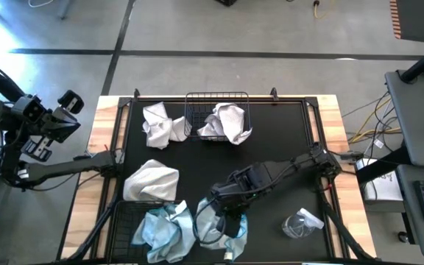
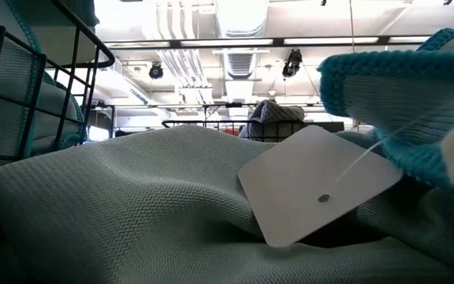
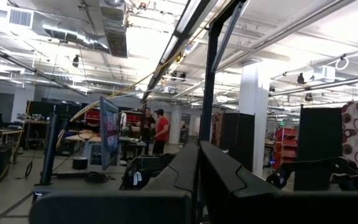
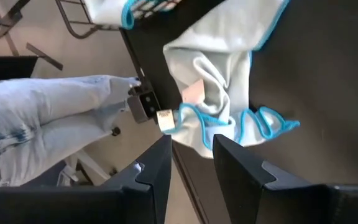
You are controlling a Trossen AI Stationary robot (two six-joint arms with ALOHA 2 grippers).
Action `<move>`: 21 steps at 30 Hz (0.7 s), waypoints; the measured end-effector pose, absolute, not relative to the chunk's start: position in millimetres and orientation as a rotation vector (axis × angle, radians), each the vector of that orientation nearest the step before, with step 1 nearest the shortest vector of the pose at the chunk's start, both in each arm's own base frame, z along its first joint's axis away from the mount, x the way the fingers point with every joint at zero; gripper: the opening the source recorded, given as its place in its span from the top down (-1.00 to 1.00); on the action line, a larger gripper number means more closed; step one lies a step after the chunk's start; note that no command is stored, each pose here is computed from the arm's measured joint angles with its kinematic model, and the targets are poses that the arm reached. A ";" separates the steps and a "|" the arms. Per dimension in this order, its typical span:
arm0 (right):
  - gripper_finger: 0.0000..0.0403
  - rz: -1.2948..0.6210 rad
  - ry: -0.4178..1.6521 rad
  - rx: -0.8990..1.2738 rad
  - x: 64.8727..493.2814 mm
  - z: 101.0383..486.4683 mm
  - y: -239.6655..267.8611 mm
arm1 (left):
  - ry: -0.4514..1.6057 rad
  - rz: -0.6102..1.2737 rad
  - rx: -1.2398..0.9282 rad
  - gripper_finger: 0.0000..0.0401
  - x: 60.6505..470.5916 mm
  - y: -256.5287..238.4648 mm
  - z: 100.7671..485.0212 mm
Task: Sort microfiber towel by color & place in baskets
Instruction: Put the blue microfiber cloth into the bottom wire basket
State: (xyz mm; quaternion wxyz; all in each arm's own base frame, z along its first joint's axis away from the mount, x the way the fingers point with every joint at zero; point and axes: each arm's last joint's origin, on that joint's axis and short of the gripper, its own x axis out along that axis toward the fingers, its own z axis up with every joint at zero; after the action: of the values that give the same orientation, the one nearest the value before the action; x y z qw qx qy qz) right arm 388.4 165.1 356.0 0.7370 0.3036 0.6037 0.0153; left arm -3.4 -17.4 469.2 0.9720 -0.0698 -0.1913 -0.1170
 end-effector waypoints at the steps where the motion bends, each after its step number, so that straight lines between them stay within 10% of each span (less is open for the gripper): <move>1: 0.45 0.031 1.337 0.661 386.6 355.6 167.0 | -0.386 -0.237 -0.142 1.00 -3.4 -17.4 469.2; 21: 0.45 -0.047 1.362 0.634 375.2 351.2 186.6 | -0.384 -0.241 -0.163 1.00 -3.4 -17.4 469.2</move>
State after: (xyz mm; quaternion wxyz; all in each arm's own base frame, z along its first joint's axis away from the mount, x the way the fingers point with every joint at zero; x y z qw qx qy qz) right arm 375.2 186.6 351.2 0.7308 0.2878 0.6185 -0.0215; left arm -3.4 -17.4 469.2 0.9712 -0.0805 -0.1900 -0.1191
